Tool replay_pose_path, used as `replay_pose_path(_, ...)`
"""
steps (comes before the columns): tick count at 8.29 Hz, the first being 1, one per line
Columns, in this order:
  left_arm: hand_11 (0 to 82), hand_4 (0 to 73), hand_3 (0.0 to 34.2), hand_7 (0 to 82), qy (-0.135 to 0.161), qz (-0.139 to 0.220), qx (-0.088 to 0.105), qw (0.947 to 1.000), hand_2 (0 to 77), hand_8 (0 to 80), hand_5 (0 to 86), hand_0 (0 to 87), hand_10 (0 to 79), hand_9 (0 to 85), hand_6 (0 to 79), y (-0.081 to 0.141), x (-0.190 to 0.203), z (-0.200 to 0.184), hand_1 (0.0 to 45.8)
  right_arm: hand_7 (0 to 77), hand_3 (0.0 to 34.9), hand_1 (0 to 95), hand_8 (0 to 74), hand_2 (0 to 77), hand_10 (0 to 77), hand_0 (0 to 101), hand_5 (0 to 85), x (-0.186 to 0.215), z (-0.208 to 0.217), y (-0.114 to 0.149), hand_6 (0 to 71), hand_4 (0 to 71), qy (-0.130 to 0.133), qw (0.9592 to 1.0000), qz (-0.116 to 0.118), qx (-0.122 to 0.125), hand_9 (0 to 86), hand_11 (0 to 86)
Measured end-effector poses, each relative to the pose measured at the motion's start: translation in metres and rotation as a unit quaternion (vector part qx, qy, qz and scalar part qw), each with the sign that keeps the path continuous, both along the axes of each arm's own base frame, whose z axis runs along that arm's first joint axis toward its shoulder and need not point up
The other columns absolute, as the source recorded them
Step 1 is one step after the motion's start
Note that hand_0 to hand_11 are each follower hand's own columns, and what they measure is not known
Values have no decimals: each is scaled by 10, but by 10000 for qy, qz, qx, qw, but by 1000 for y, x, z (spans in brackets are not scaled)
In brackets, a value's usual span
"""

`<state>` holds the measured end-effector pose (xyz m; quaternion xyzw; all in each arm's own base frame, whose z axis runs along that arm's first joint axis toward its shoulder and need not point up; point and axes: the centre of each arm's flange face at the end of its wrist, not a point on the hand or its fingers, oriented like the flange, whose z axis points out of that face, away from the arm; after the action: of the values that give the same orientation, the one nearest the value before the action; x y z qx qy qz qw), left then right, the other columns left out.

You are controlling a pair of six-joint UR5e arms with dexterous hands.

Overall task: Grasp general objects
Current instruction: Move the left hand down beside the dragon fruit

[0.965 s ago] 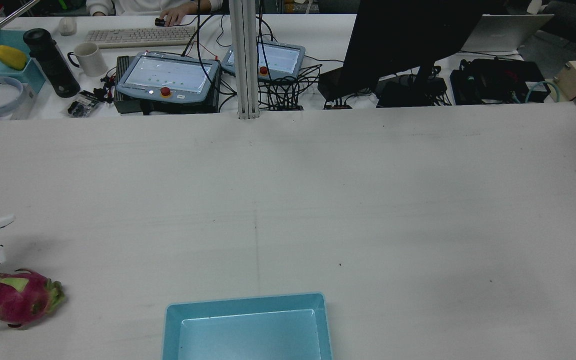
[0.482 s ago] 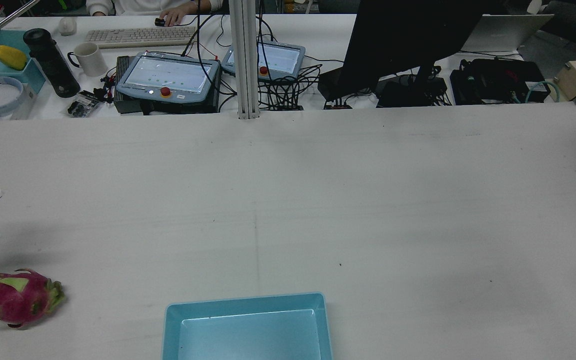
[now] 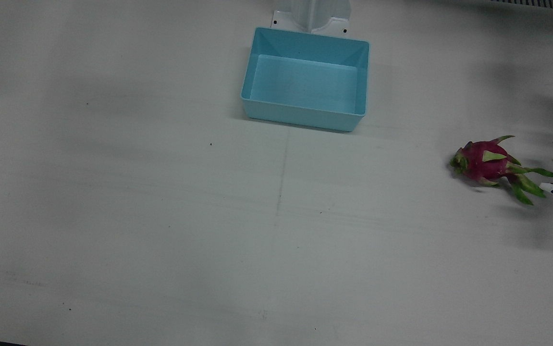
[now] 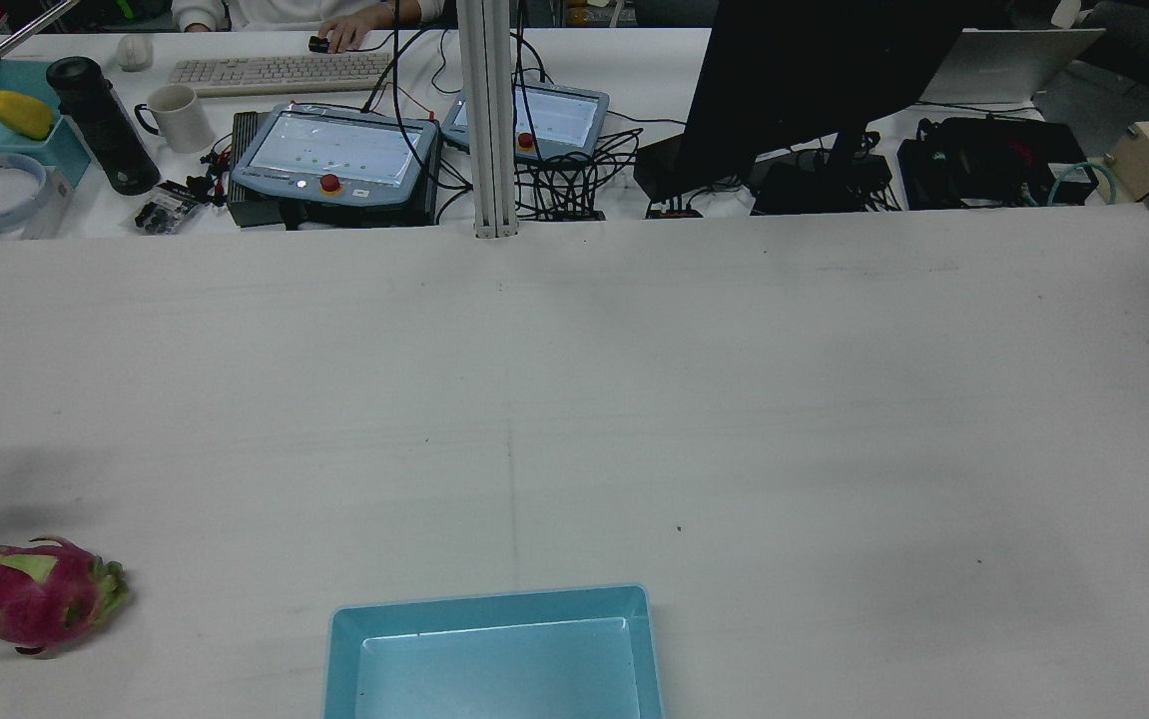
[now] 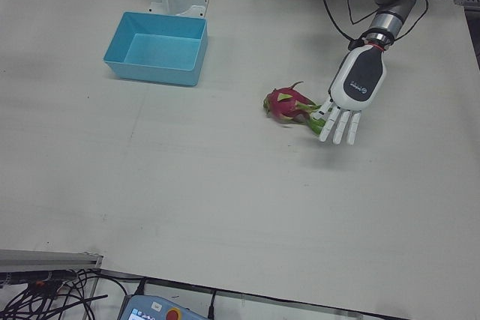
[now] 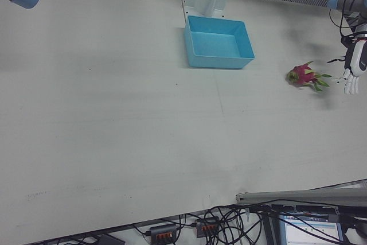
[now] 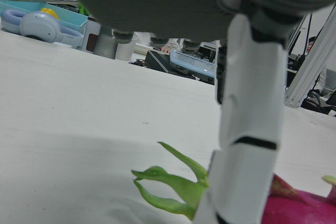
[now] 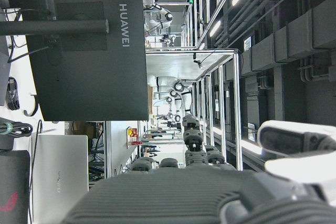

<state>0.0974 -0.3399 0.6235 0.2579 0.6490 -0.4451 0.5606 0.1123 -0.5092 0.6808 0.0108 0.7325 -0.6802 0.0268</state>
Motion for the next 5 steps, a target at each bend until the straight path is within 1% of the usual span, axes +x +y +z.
replay_pose_path(1,11,0,109,60,112,203,111,9997,169,11,464,788,5,5,0,1,7,-1,0,0,0,60,0,747,0,0,0,0,0,0,0,0,1,10000,1,2,5,5)
replay_pose_path(2,11,0,110,44,99,602,566,9965,169,11,464,615,5,5,0,1,24,-8,5,0,0,60,0,747,0,0,0,0,0,0,0,0,2,10000,1,3,5,5)
replay_pose_path(3,11,0,109,44,-99,862,1075,9904,169,11,464,574,5,0,0,3,37,-14,0,0,0,65,0,747,0,0,0,0,0,0,0,0,0,10000,1,2,5,5)
replay_pose_path(4,5,0,138,44,-273,815,1448,9857,169,11,464,573,5,0,0,1,43,-19,0,0,0,65,0,747,0,0,0,0,0,0,0,0,-3,10000,1,-3,5,5)
replay_pose_path(5,11,0,137,44,-337,527,1553,9859,169,11,464,599,5,5,0,-2,41,-21,0,0,0,65,0,747,0,0,0,0,1,0,0,0,-4,10000,1,-8,5,5)
